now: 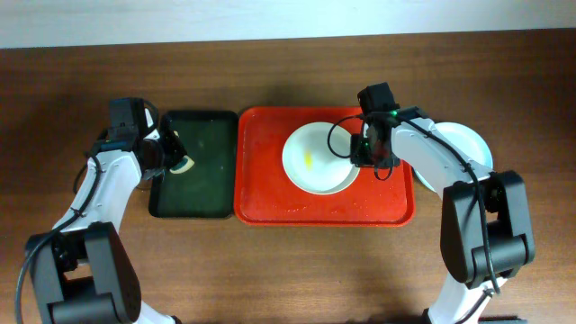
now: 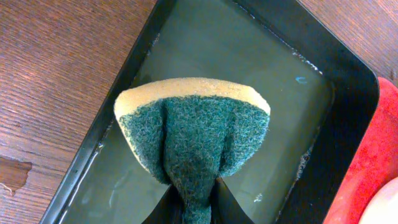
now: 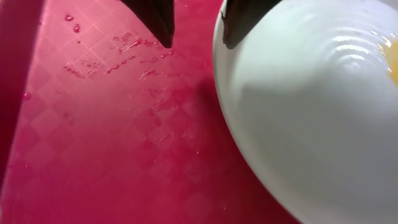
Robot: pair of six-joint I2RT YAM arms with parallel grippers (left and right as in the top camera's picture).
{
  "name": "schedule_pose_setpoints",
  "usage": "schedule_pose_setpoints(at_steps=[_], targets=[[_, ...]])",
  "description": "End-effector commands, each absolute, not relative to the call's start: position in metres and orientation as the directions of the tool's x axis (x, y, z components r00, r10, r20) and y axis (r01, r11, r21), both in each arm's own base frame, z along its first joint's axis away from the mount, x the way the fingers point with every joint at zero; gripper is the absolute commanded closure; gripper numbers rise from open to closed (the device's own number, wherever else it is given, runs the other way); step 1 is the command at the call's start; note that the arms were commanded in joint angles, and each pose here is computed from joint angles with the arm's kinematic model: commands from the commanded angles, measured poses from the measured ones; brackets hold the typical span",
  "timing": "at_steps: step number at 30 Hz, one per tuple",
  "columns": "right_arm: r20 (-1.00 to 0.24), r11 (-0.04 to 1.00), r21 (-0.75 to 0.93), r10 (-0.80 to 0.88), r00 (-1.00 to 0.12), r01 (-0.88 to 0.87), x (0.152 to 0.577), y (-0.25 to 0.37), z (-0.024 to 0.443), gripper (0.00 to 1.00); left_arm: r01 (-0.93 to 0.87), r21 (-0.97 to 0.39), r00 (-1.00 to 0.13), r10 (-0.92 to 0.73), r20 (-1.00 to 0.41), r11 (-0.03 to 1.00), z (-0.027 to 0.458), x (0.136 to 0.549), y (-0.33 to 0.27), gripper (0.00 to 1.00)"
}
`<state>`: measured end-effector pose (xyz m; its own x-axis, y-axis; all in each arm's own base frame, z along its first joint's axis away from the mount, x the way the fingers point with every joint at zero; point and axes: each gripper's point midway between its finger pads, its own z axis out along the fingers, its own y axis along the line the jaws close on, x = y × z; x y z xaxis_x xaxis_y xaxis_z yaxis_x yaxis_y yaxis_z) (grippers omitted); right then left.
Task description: Clean dirty plates on tray and stack at the side
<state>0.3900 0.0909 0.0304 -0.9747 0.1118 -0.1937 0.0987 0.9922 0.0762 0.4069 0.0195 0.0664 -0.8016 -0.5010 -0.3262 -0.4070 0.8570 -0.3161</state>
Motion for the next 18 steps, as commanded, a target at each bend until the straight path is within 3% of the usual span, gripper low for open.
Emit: schedule_pose_setpoints(at_steps=[1,15,18], targets=[[-0.18,0.977,0.099,0.203,-0.963,0.188,0.389,0.093,0.026,0.73,-0.389,-0.321,-0.812,-0.486,-0.323,0.863,0.065,0.407,0.017,0.89],[-0.136,0.974,0.125,0.205,-0.969,0.189,0.387,0.101,0.01,0.77,-0.389,-0.321,-0.812,-0.486,-0.323,0.863,0.065,0.407,0.017,0.89],[-0.139,0.974,0.127,0.205,-0.969,0.188,0.388,0.101,0.009,0.93,-0.389,-0.321,-0.812,-0.486,-0.323,0.863,0.065,0.407,0.017,0.89]])
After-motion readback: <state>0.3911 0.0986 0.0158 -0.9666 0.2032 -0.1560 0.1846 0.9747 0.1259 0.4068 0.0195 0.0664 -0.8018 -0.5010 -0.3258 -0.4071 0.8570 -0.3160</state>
